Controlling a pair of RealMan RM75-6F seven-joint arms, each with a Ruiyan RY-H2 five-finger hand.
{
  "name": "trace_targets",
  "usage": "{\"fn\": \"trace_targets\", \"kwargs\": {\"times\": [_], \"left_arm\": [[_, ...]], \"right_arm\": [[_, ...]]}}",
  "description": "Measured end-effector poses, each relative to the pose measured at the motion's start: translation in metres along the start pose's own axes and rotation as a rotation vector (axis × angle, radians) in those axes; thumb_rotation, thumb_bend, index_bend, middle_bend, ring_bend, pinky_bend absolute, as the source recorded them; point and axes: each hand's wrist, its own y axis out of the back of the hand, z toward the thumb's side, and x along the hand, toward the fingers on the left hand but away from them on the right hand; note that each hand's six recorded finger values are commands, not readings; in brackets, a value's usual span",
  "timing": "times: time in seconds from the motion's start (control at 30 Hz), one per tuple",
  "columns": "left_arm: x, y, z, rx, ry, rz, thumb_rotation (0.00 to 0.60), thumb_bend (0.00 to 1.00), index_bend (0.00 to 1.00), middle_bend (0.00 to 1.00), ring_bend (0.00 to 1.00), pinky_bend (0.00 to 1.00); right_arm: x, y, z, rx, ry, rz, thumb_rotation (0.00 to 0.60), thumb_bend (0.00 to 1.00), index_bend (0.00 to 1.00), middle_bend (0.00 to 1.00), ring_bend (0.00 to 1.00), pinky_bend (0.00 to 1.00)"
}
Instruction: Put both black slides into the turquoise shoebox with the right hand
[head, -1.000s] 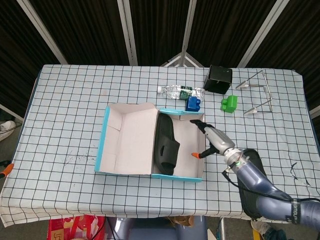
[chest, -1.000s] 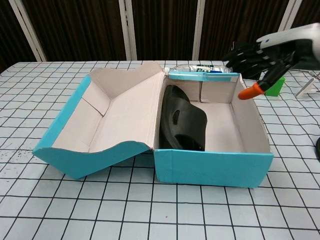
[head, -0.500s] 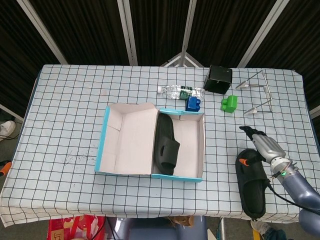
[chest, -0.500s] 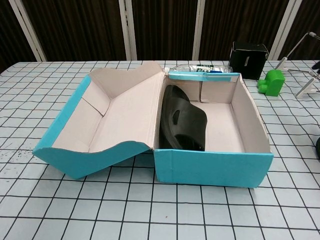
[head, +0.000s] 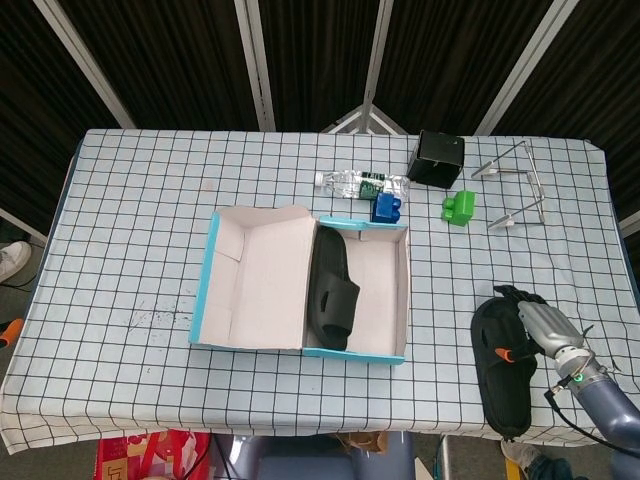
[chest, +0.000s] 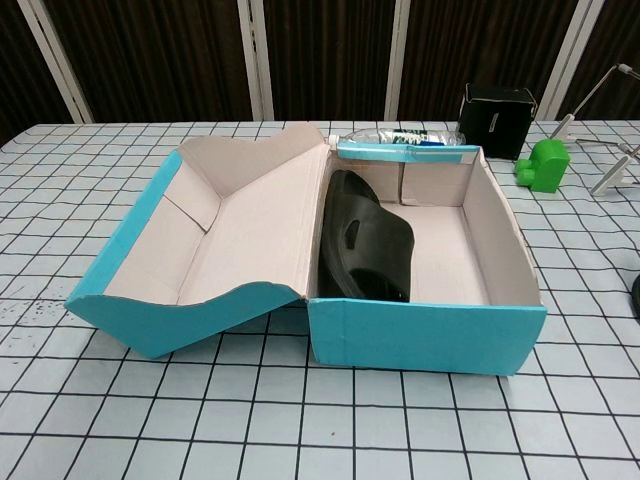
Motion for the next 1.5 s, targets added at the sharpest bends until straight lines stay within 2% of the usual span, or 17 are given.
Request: {"fn": "trace_targets", "kwargs": {"times": [0.17,0.37,0.6,0.93,1.23,1.5], "left_arm": [[0.003,-0.002,-0.002,0.012,0.012,0.0,0.6,0.2,0.1,0.0,0.0,0.08],[0.003,-0.004,-0.001,0.026,0.015,-0.001,0.6,0.2,0.1,0.0,0.0,0.08],[0.002,-0.002,-0.002,0.031,0.023,0.008,0.6,0.2,0.1,0.0,0.0,0.08],[0.002,-0.001,-0.003,0.037,0.029,0.011,0.6,0.2,0.1,0.0,0.0,0.08],[0.002,-0.002,-0.002,0.04,0.026,0.003,0.6,0.2,0.1,0.0,0.0,0.08],[0.002,-0.003,-0.002,0.044,0.027,0.001,0.6,0.2,0.1,0.0,0.0,0.08]], "right_arm": [[-0.006,-0.011,-0.014,0.049,-0.032,0.032,0.6,0.24,0.0,0.0,0.0,0.0],[-0.01,-0.009,-0.021,0.116,-0.059,0.066,0.6,0.24,0.0,0.0,0.0,0.0],[-0.014,0.005,-0.021,0.226,-0.093,0.137,0.6,0.24,0.0,0.0,0.0,0.0],[-0.017,0.024,-0.007,0.362,-0.146,0.297,0.6,0.24,0.0,0.0,0.0,0.0],[-0.02,0.009,0.002,0.353,-0.169,0.357,0.6,0.24,0.0,0.0,0.0,0.0],[-0.033,0.001,0.003,0.337,-0.169,0.358,0.6,0.24,0.0,0.0,0.0,0.0]]}}
